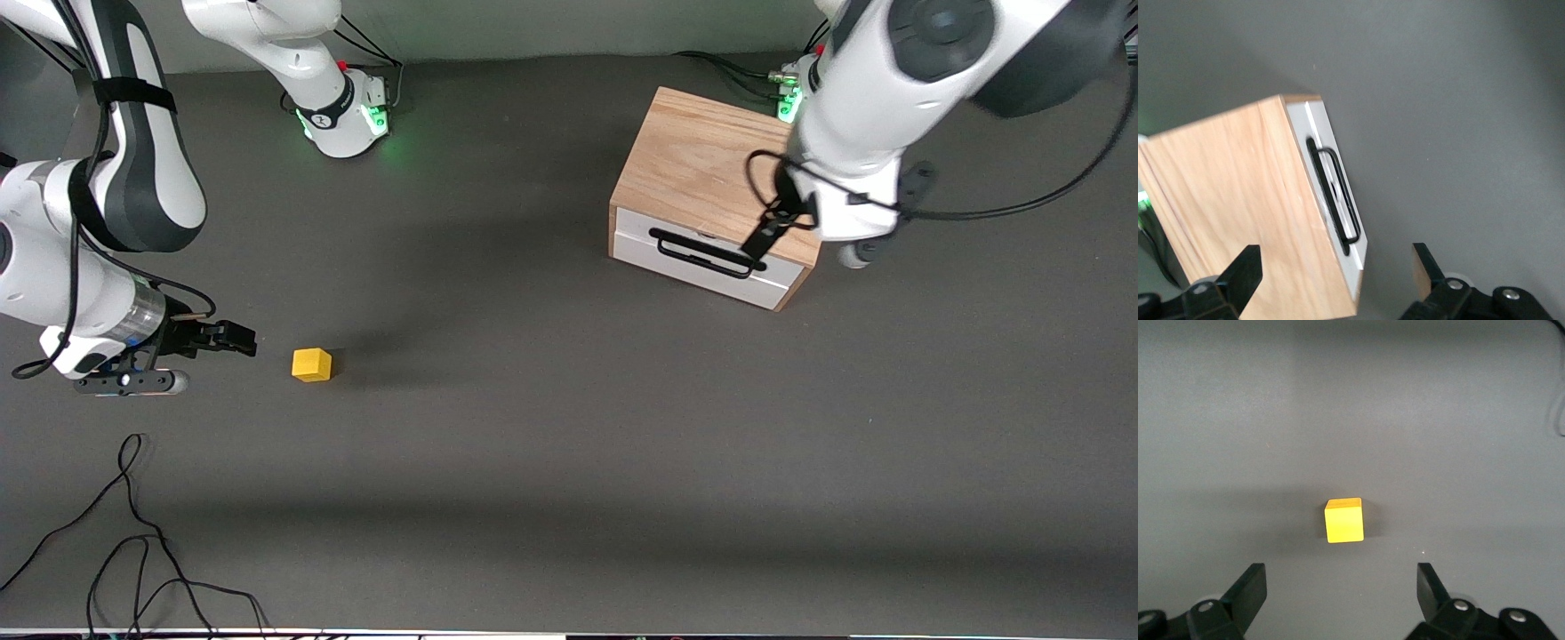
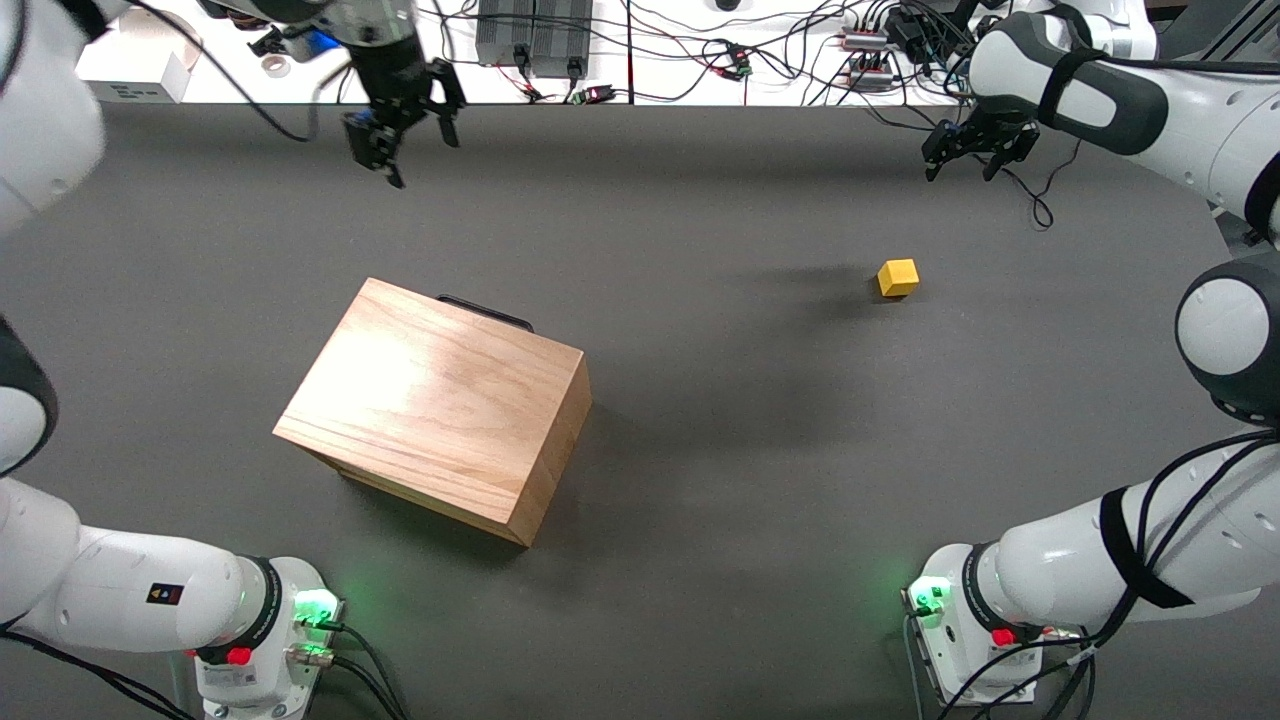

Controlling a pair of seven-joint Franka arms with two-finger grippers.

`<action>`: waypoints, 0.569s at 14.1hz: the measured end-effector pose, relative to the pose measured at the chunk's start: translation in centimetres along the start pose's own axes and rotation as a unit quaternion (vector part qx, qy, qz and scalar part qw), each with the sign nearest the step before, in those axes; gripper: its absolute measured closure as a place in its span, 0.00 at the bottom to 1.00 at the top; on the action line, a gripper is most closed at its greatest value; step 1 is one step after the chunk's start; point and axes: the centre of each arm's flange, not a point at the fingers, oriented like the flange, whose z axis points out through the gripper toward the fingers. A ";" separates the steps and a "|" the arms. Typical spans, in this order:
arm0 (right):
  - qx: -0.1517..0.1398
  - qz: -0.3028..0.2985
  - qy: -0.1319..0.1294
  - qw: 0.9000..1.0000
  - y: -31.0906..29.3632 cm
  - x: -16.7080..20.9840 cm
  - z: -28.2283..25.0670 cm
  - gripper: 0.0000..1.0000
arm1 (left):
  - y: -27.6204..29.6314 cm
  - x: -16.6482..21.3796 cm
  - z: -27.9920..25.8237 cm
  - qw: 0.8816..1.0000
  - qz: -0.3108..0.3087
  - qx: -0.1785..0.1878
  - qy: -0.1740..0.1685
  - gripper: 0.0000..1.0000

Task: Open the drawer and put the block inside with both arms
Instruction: 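Hook the drawer handle with the left gripper while the right gripper grasps the cube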

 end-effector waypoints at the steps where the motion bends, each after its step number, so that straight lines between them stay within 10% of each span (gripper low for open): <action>1: 0.000 -0.002 -0.001 1.000 -0.3 0.0 0.1 0.00 | 0.9 -1.5 1.1 1.000 -0.027 0.008 0.003 0.00; 8: -0.001 -0.008 0.000 1.000 -1.0 0.1 5.7 0.00 | 4.6 -2.3 6.3 0.996 -0.084 0.006 0.008 0.00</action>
